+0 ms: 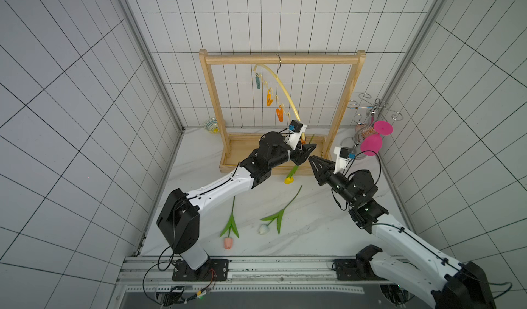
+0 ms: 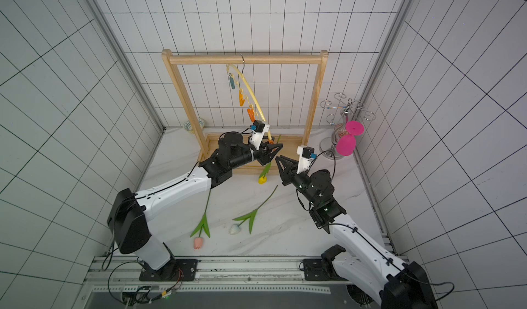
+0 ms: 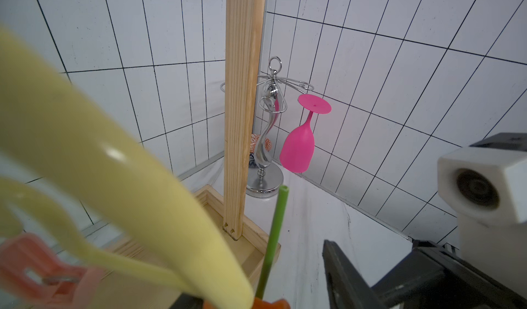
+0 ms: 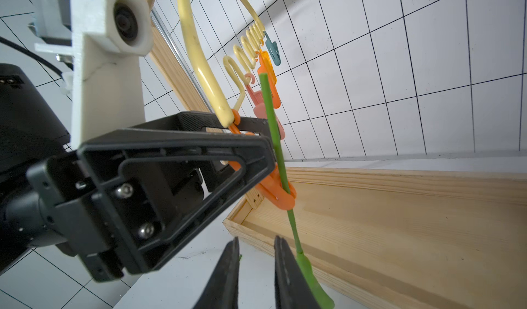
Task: Dry the flowers on a clothes hanger
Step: Clamp the flower onto the hanger.
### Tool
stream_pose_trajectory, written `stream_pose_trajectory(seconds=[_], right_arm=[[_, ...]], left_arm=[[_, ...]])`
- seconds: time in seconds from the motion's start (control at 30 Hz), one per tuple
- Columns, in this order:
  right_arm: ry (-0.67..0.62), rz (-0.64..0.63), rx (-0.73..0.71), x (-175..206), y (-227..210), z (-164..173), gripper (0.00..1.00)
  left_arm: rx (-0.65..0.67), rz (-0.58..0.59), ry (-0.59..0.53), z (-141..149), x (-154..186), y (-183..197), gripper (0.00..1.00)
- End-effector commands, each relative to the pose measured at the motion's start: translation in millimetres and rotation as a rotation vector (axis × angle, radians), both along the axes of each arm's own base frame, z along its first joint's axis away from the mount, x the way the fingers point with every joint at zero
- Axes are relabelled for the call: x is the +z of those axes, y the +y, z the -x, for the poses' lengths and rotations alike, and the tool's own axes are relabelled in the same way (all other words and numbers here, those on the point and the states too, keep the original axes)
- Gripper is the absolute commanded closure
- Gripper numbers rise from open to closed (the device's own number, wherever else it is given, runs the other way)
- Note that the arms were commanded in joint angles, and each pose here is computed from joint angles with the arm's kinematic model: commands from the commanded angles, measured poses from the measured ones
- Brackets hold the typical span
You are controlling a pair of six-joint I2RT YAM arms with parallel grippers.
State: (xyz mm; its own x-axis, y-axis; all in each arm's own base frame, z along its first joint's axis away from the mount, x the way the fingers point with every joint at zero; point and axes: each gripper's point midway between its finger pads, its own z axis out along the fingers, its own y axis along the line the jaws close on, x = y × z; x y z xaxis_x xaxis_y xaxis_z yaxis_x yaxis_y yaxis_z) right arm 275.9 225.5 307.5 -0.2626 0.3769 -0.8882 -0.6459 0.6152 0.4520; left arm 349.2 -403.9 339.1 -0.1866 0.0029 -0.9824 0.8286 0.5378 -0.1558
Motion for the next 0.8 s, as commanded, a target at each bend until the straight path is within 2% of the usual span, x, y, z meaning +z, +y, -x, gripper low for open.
stream_pose_trajectory(seconds=[0.0,0.1,0.13,0.17,0.2,0.3,0.43,0.6,0.77], right_arm=[[-0.052,-0.017,-0.003,23.5,-1.1,3.5,0.76],[-0.052,-0.014,0.001,23.2,-0.5,4.1,0.76],[-0.051,-0.012,0.002,22.2,-0.4,4.2,0.76],[-0.05,-0.01,0.002,21.2,-0.7,4.6,0.76],[-0.047,-0.008,0.0,19.6,-1.0,4.7,0.76],[-0.033,0.001,-0.014,13.2,-4.5,4.7,0.75],[0.02,0.02,-0.094,-0.8,-18.0,-0.2,0.69],[0.052,0.036,-0.174,-13.2,-32.8,-3.1,0.69],[0.148,0.086,-0.224,-29.3,-42.2,-4.9,0.69]], left_arm=[[0.023,-0.005,-0.028,-2.9,7.2,3.5,0.45],[0.027,-0.016,-0.03,-1.1,5.7,6.5,0.32],[0.026,-0.021,-0.032,0.0,5.0,7.6,0.23],[0.026,-0.023,-0.032,1.2,4.5,8.8,0.08],[0.027,-0.026,-0.031,2.1,3.7,10.2,0.01],[0.029,-0.036,-0.02,5.9,-2.3,14.5,0.01],[0.015,-0.044,-0.005,14.1,-7.8,19.2,0.01],[0.015,-0.069,0.025,22.2,-19.0,27.3,0.01],[0.08,-0.1,0.085,27.3,-40.9,47.0,0.01]])
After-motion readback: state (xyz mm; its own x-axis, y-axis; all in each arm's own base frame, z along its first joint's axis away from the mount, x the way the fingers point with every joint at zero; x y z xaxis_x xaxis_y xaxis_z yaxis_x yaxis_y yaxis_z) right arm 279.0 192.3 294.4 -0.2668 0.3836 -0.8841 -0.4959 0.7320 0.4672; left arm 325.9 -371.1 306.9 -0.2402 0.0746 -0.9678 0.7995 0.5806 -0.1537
